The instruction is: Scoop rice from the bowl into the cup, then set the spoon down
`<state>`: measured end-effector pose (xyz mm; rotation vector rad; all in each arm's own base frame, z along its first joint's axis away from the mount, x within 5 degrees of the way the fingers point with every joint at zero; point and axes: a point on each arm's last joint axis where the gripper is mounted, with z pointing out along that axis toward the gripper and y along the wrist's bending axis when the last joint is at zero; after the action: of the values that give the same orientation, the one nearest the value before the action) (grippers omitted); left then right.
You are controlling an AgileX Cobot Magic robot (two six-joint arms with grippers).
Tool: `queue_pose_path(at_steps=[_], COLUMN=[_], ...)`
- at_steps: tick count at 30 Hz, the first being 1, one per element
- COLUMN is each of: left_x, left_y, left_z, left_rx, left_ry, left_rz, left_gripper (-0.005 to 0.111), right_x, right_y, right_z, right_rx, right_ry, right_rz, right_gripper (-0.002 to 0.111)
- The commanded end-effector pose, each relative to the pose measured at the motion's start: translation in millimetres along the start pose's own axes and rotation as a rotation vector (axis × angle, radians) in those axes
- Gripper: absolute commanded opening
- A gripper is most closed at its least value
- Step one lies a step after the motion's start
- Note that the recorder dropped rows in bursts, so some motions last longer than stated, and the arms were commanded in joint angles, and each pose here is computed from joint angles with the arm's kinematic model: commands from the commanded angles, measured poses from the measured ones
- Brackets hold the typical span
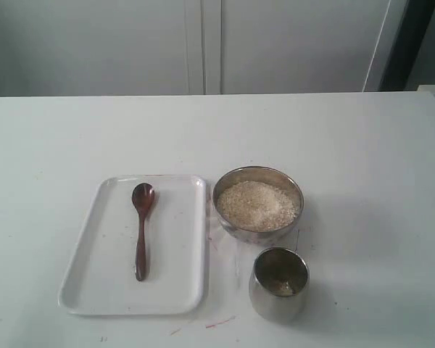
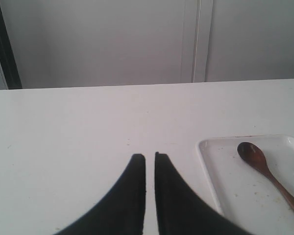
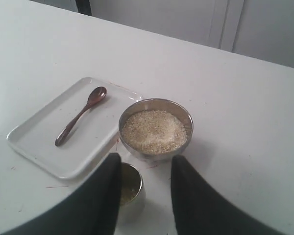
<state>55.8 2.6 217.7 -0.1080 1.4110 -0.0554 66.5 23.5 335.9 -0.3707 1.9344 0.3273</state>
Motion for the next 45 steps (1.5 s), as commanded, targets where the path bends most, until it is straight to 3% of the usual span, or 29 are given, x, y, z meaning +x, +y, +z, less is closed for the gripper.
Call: queue_pose_path(at_steps=[1, 7, 10, 12, 21, 29, 35, 45], left_x=[-3, -3, -3, -3, -3, -3, -3, -3], left_y=[-0.5, -0.5, -0.5, -0.5, -0.5, -0.5, -0.5, -0.5], left_z=[0, 0, 0, 0, 0, 0, 0, 0], left_rx=[0.006, 0.006, 0.006, 0.006, 0.006, 0.006, 0.006, 0.006], left_ry=[-0.012, -0.012, -0.012, -0.012, -0.012, -0.012, -0.012, -0.012], left_rz=[-0.007, -0.007, -0.007, -0.007, -0.007, -0.007, -0.007, -0.007], left_gripper=[0.014, 0.014, 0.014, 0.014, 0.014, 0.014, 0.014, 0.014], right_x=[4, 4, -7, -11, -11, 4, 4, -4], right_y=[-5, -5, -4, -3, -3, -15, -16, -6], right_z=[-8, -9, -9, -10, -10, -9, -9, -9], right_rx=[0.009, -0.003, 0.008, 0.004, 0.002, 0.116, 0.13, 0.023], right_ry=[-0.013, -0.018, -0.144, -0.185, -0.188, -0.002, 0.001, -0.103], right_rz=[0.007, -0.14, -0.285, -0.304, -0.305, -0.295, -0.29, -0.264], right_gripper=[0.033, 0.029, 0.029, 0.029, 0.029, 0.029, 0.029, 0.029])
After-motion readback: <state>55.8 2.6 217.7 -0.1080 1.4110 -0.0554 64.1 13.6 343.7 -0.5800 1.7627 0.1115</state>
